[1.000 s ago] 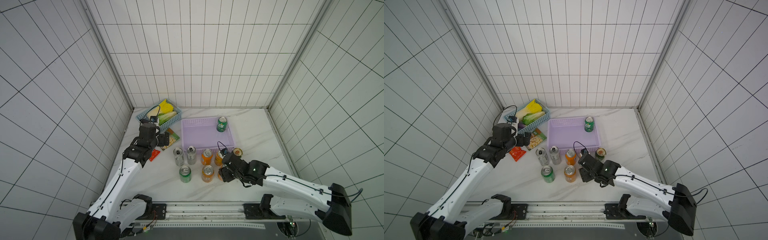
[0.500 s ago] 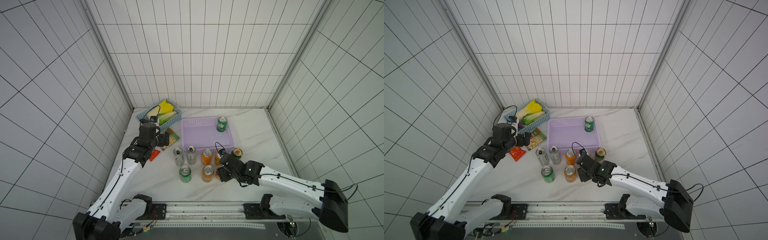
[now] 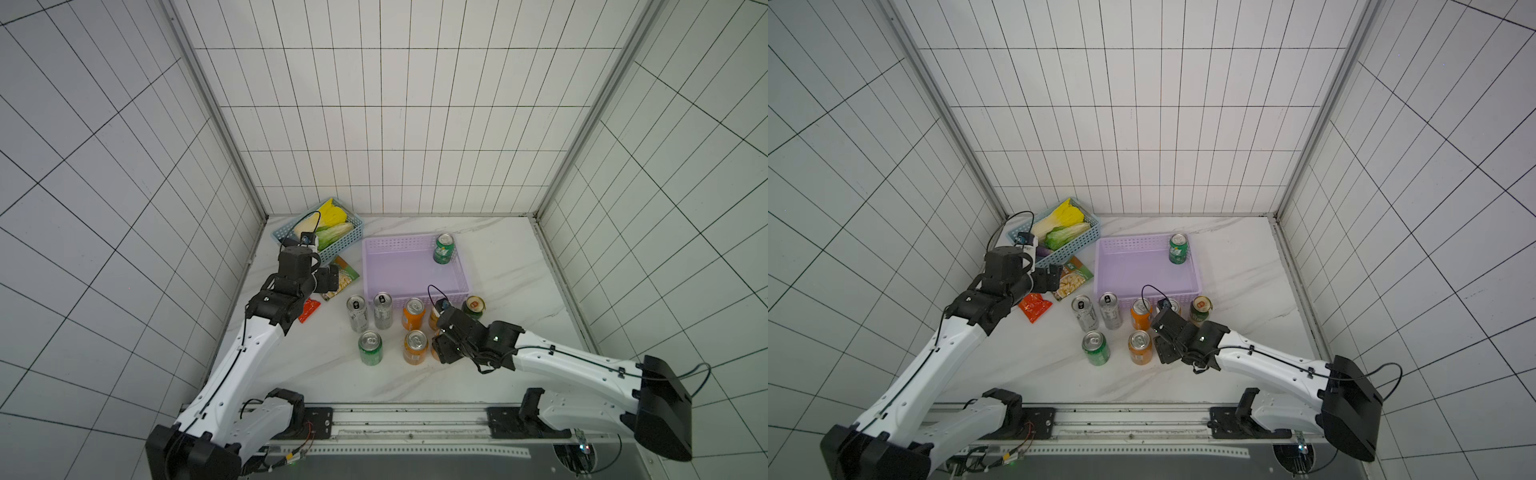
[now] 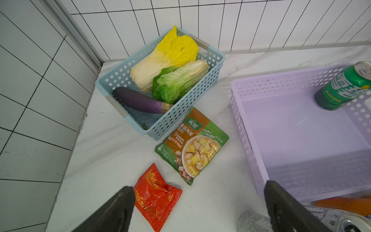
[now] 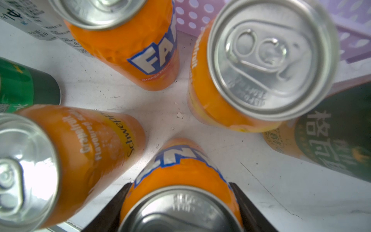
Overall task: Take out the drinks from the basket
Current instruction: Place the drink at the center of the board.
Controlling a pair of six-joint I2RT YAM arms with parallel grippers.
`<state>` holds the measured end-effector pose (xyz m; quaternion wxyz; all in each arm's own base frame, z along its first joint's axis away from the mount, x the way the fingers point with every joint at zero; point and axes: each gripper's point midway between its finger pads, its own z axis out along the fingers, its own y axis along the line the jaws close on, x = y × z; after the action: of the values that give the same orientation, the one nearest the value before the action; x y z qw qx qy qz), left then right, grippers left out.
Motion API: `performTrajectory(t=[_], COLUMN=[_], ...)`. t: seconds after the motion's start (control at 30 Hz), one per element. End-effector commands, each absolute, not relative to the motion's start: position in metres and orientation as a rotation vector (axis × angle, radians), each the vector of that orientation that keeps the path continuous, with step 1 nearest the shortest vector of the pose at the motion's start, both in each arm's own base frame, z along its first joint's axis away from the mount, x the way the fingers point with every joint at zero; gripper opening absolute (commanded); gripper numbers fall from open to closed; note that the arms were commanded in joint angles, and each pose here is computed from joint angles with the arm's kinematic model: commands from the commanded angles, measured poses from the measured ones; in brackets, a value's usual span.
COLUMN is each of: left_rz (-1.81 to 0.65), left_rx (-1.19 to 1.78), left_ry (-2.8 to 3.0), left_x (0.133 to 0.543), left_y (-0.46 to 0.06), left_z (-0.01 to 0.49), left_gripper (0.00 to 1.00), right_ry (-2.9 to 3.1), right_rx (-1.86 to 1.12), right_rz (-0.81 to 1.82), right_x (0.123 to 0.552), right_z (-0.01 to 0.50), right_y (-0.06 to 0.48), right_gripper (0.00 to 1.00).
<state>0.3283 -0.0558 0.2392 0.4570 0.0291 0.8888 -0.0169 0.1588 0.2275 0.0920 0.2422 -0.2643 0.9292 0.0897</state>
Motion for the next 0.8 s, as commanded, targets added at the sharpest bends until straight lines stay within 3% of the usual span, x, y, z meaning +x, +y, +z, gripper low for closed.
performTrajectory(t=[0.0,0.4,0.77], left_rz=[-0.036,-0.033,-0.036], left_rx=[0.074,0.074,0.074], left_ry=[2.176,2.177,2.176], left_x=[0.331,0.332,0.332], left_y=[-0.055,-0.055,-0.055], left_z=[0.241,0.241,0.241], left_gripper=[0.98,0.98,0.98], right_ry=[2.511,2.492,2.447], right_rx=[-0.686,-0.676,-0.68], right_rz=[0.235,0.293,0.344], right_x=[0.163,0.162,0.167], right_z=[0.093,0.112,0.176], right_y=[0.227,0.231,0.231], right_gripper=[0.64,0.86,0.99])
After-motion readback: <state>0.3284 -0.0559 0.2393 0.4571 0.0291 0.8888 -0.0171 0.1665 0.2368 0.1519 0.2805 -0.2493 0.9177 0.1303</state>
